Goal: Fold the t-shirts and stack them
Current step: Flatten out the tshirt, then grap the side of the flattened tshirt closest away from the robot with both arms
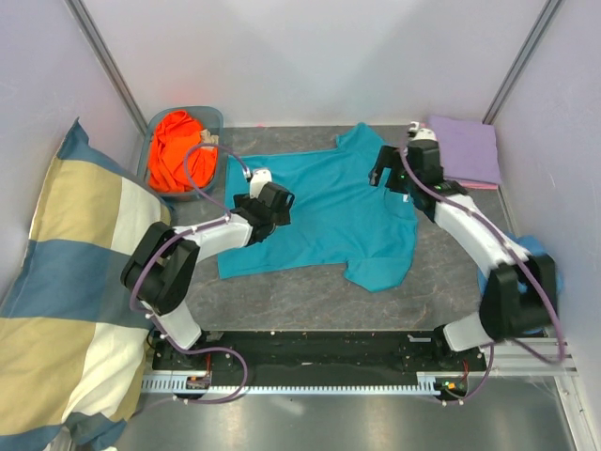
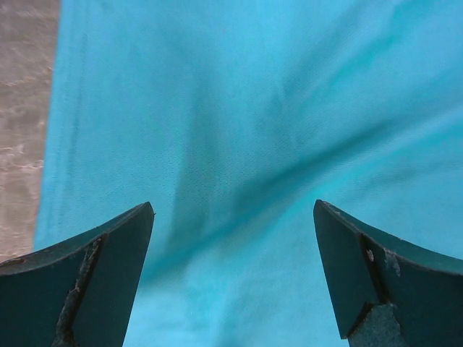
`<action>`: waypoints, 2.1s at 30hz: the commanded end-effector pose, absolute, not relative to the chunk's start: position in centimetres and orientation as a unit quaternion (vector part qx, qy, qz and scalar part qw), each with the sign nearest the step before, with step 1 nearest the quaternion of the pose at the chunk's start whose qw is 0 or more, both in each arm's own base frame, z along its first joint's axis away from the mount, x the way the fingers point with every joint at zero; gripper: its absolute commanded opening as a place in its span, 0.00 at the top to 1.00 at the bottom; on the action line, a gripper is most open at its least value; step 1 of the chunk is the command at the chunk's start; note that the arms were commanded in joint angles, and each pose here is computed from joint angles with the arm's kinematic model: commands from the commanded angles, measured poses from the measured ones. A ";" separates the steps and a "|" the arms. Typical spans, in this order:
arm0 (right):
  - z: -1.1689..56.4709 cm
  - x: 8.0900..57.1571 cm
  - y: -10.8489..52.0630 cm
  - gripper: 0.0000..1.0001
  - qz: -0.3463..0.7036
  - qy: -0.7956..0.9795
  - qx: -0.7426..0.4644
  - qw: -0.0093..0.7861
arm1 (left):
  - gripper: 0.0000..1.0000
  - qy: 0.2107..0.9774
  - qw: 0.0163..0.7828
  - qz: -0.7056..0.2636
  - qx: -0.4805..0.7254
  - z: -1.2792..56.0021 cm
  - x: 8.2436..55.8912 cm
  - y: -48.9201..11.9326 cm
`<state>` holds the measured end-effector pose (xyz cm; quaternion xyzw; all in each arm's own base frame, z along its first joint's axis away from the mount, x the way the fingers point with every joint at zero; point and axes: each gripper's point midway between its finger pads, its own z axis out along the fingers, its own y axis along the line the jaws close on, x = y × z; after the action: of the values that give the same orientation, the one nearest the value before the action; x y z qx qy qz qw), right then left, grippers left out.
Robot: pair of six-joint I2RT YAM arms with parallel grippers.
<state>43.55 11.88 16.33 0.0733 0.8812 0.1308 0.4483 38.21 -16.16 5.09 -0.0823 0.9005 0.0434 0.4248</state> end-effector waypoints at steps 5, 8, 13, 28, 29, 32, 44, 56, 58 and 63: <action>13.5 30.9 9.2 0.02 0.107 0.893 0.171 0.402 | 0.00 0.893 0.445 0.011 -0.059 7.0 36.5 -18.5; 12.3 28.0 8.2 0.02 0.095 0.893 0.199 0.393 | 0.00 0.892 0.450 -0.018 -0.022 7.2 35.6 -21.7; 11.6 25.4 7.6 0.02 0.102 0.890 0.226 0.383 | 0.00 0.885 0.452 -0.096 0.055 8.3 34.1 -30.1; 9.9 21.9 7.0 0.02 0.097 0.904 0.237 0.343 | 0.00 0.878 0.430 -0.128 0.166 5.6 31.1 -40.4; 9.9 21.9 7.2 0.02 0.101 0.904 0.234 0.342 | 0.00 0.882 0.424 -0.116 0.168 4.7 30.9 -39.8; 9.8 22.0 7.6 0.02 0.110 0.906 0.230 0.338 | 0.00 0.889 0.415 -0.090 0.172 3.2 30.4 -38.4; 6.7 21.6 8.9 0.02 0.138 0.909 0.235 0.314 | 0.00 0.910 0.376 -0.061 0.163 -0.4 28.8 -36.0; 3.4 21.1 9.8 0.02 0.156 0.913 0.242 0.289 | 0.00 0.911 0.378 -0.055 0.159 -0.3 28.7 -35.4; 3.3 21.0 10.0 0.02 0.162 0.913 0.240 0.286 | 0.00 0.911 0.378 -0.055 0.157 -0.3 28.7 -35.4; 2.8 20.8 10.3 0.02 0.171 0.913 0.243 0.280 | 0.00 0.910 0.379 -0.053 0.157 -0.2 28.7 -35.3</action>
<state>20.92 9.45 3.31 0.2387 0.9158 0.1484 0.2869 30.03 -37.42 2.05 0.1594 0.8941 -0.0826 0.4104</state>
